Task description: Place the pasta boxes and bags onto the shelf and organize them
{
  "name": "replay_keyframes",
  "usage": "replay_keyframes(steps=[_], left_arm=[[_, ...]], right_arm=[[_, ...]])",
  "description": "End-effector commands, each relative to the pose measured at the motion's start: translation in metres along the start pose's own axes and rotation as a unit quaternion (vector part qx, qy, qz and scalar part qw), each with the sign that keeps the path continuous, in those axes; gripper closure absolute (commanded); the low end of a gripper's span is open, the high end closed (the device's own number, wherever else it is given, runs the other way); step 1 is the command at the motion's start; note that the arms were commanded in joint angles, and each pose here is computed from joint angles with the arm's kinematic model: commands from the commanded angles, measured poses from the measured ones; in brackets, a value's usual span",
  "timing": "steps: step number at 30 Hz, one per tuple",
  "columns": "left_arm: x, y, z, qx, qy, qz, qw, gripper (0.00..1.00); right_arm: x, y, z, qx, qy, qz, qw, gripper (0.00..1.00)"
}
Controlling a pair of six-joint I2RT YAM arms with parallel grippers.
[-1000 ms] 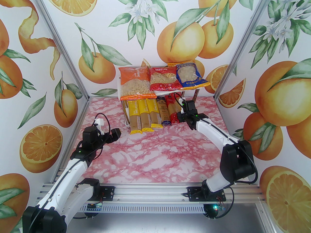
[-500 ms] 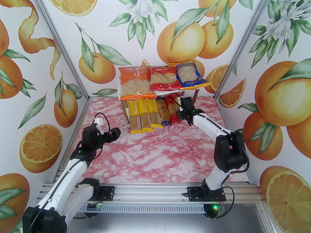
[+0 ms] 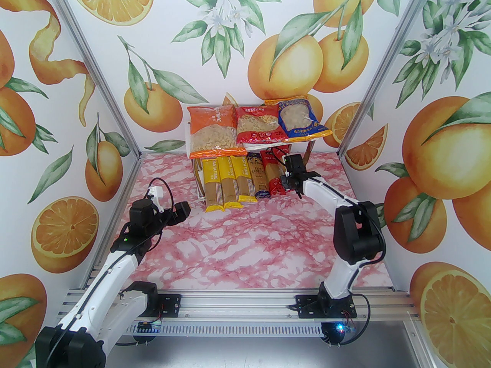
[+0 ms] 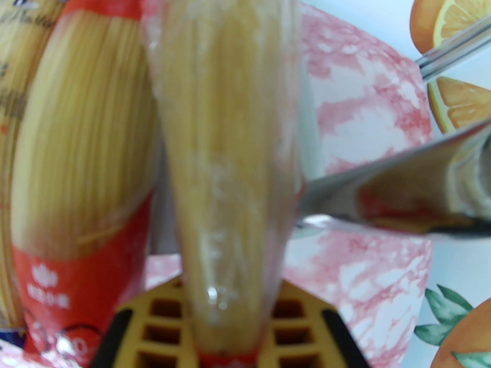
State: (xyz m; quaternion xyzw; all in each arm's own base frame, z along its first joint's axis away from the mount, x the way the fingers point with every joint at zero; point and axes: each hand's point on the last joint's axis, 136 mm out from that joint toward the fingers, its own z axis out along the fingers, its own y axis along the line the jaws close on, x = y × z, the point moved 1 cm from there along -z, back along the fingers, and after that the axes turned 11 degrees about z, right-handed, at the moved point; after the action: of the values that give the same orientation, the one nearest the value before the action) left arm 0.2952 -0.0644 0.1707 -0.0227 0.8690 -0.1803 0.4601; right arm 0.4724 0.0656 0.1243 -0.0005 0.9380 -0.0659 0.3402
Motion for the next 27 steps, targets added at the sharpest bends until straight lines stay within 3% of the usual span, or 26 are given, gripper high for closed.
replay_keyframes(steps=[1, 8, 20, 27], left_arm=[[-0.010, -0.001, -0.006, -0.001, -0.017, 0.008, 1.000, 0.00], [-0.009, -0.001, -0.006, -0.002, -0.016, 0.009, 1.000, 0.00], [-0.011, -0.001, -0.009, -0.003, -0.017, 0.013, 1.000, 0.00], [-0.013, -0.003, -0.010, 0.002, -0.021, 0.016, 1.000, 0.00]], right_arm=[[-0.069, -0.007, -0.021, 0.012, -0.109, 0.035, 0.993, 0.92], [-0.068, -0.007, -0.015, 0.020, -0.099, 0.036, 0.994, 0.68], [-0.058, -0.012, -0.003, 0.043, -0.076, 0.041, 0.995, 0.62], [-0.056, -0.001, -0.015, -0.005, -0.092, 0.058, 0.994, 0.63]])
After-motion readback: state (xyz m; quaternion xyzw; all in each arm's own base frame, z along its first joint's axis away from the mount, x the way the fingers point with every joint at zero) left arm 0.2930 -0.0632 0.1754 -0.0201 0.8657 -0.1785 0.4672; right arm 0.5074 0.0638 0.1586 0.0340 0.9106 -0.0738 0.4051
